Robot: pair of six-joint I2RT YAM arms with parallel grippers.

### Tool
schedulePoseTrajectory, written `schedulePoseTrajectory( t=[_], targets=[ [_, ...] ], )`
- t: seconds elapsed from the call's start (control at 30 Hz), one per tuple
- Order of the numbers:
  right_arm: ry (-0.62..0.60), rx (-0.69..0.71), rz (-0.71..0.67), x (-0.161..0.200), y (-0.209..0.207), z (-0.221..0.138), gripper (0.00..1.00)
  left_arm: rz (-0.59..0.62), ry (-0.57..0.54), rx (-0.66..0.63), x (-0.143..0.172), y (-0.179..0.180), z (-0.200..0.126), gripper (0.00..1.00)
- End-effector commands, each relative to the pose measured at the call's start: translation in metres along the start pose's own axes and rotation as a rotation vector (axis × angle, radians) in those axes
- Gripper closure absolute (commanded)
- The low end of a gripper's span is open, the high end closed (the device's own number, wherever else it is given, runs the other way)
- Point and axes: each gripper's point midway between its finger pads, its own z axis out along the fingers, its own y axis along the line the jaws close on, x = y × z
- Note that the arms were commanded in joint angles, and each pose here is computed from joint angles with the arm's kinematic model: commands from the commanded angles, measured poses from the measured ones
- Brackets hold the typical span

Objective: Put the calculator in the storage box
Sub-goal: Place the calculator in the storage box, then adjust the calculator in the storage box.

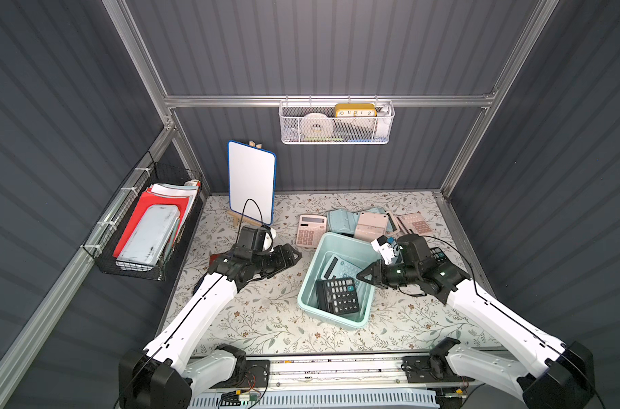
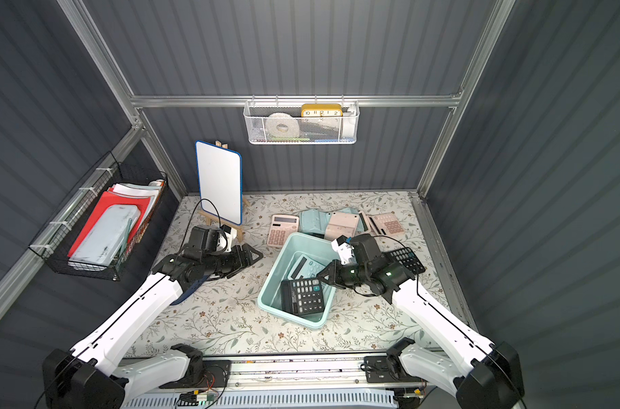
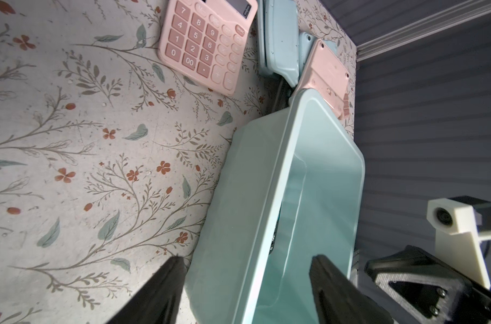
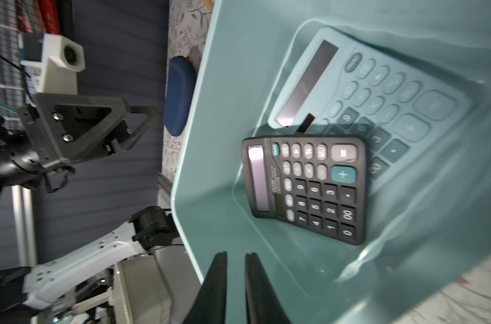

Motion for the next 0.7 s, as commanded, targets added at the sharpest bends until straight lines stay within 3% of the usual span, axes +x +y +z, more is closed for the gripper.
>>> schedulePoseTrajectory(
  t=[0.0,0.13,0.33,0.43,0.67],
  targets=[
    [-0.08,0.099,-0.015,-0.011,-0.009,-0.017,0.72,0.001,-0.032,-0.021,-0.005,-0.003,0.001,0.2],
    [-0.134,0.129,-0.019,-0.021,-0.008,-0.026,0.59,0.016,-0.094,-0.031,-0.018,-0.011,-0.006,0.16],
    [-0.144,0.104,-0.061,-0.041,0.01,-0.022,0.49,0.094,-0.205,-0.088,-0.042,-0.007,-0.009,0.04],
    [-0.135,0.075,-0.023,-0.051,0.017,-0.012,0.48,0.099,-0.188,-0.122,-0.047,-0.004,-0.001,0.01],
    [0.032,0.052,0.13,-0.042,0.019,0.026,0.48,-0.038,-0.083,-0.199,-0.043,0.011,0.023,0.0]
  ],
)
